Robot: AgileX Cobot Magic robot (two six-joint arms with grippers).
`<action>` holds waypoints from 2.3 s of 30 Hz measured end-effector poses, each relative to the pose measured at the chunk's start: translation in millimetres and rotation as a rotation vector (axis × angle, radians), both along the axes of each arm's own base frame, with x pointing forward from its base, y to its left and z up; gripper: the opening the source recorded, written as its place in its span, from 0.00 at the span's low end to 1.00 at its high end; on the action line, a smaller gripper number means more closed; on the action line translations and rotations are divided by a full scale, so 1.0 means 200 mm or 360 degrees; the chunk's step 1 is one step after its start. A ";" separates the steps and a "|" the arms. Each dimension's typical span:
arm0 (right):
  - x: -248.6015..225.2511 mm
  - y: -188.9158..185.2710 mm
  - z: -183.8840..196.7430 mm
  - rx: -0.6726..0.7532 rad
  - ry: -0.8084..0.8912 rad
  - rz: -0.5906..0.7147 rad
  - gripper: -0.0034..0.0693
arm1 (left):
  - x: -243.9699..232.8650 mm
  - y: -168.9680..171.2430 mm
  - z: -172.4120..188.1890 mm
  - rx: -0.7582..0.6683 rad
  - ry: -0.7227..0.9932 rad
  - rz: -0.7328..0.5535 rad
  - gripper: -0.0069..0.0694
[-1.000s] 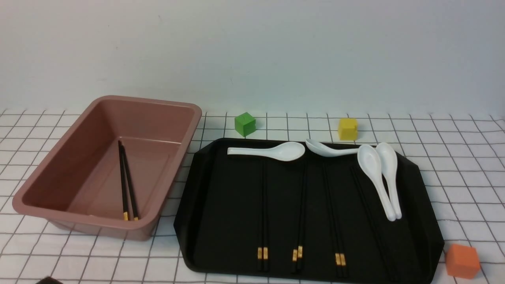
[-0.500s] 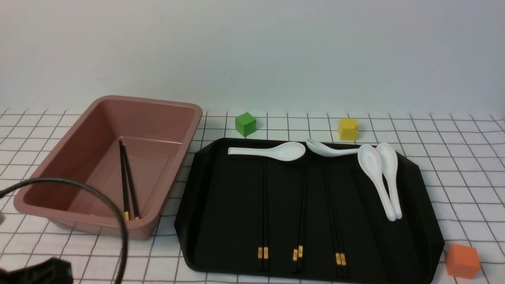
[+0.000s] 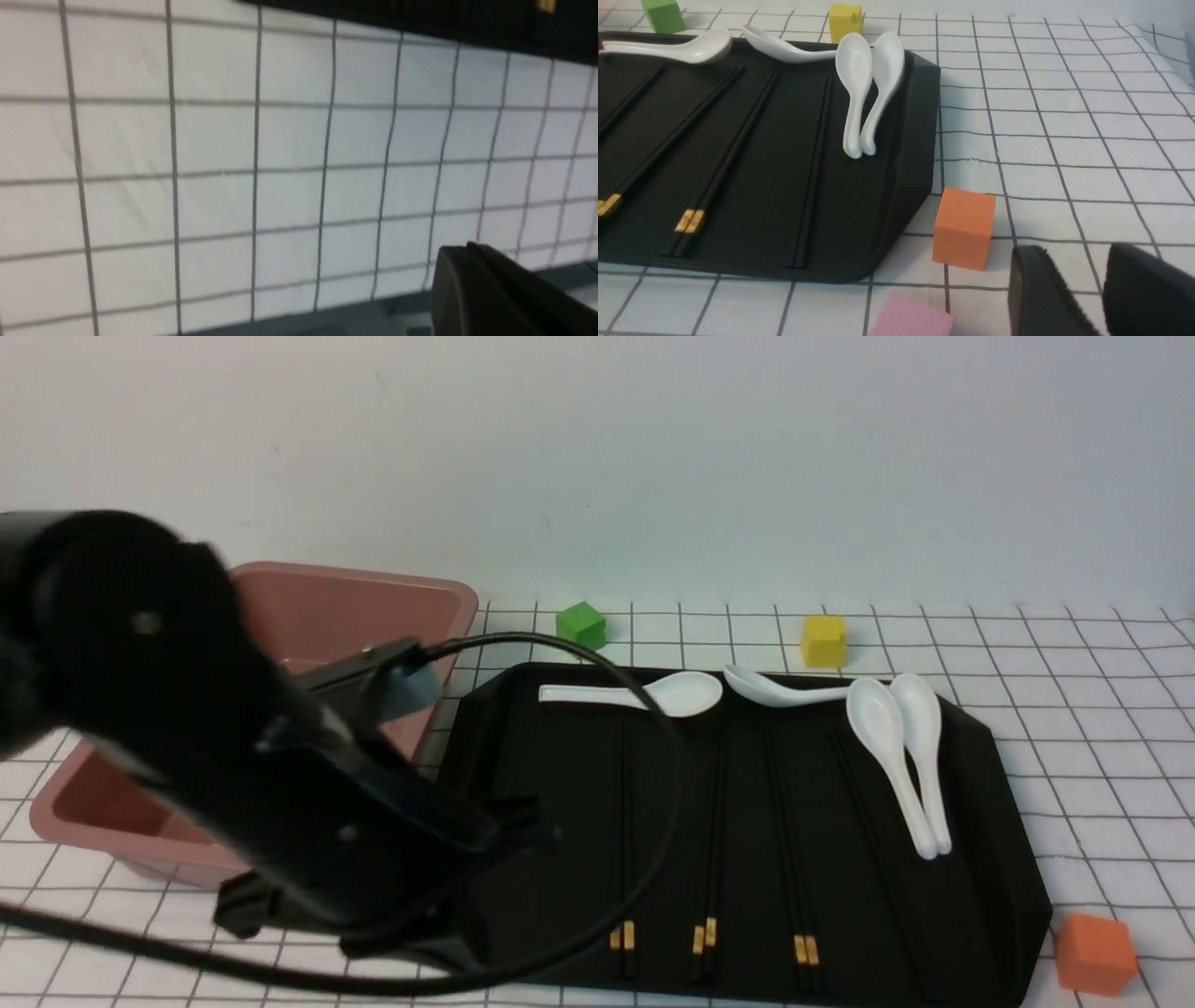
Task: On white black tablecloth take chopsticks from black tray and put them in box.
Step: 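Reach over to the black tray and grasp a pair of chopsticks with the left gripper, then place the chopsticks into the pink bin with the left gripper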
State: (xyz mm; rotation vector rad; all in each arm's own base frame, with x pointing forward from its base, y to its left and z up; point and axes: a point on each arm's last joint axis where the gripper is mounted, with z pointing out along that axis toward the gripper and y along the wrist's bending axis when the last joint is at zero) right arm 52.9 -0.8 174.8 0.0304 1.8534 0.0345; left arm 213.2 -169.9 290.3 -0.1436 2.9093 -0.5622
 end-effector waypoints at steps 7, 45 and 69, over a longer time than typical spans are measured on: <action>0.00 0.00 0.00 0.0000 0.0000 0.0000 0.38 | 0.25 -0.33 -0.18 0.0287 -0.0038 -0.0034 0.37; 0.00 0.00 0.00 0.0000 0.0000 0.0000 0.38 | 0.41 -0.37 0.03 0.0381 -0.0302 -0.0061 0.25; 0.00 0.00 0.00 0.0000 0.0000 0.0000 0.38 | 0.84 0.56 -0.39 0.0506 -0.0254 0.0366 0.36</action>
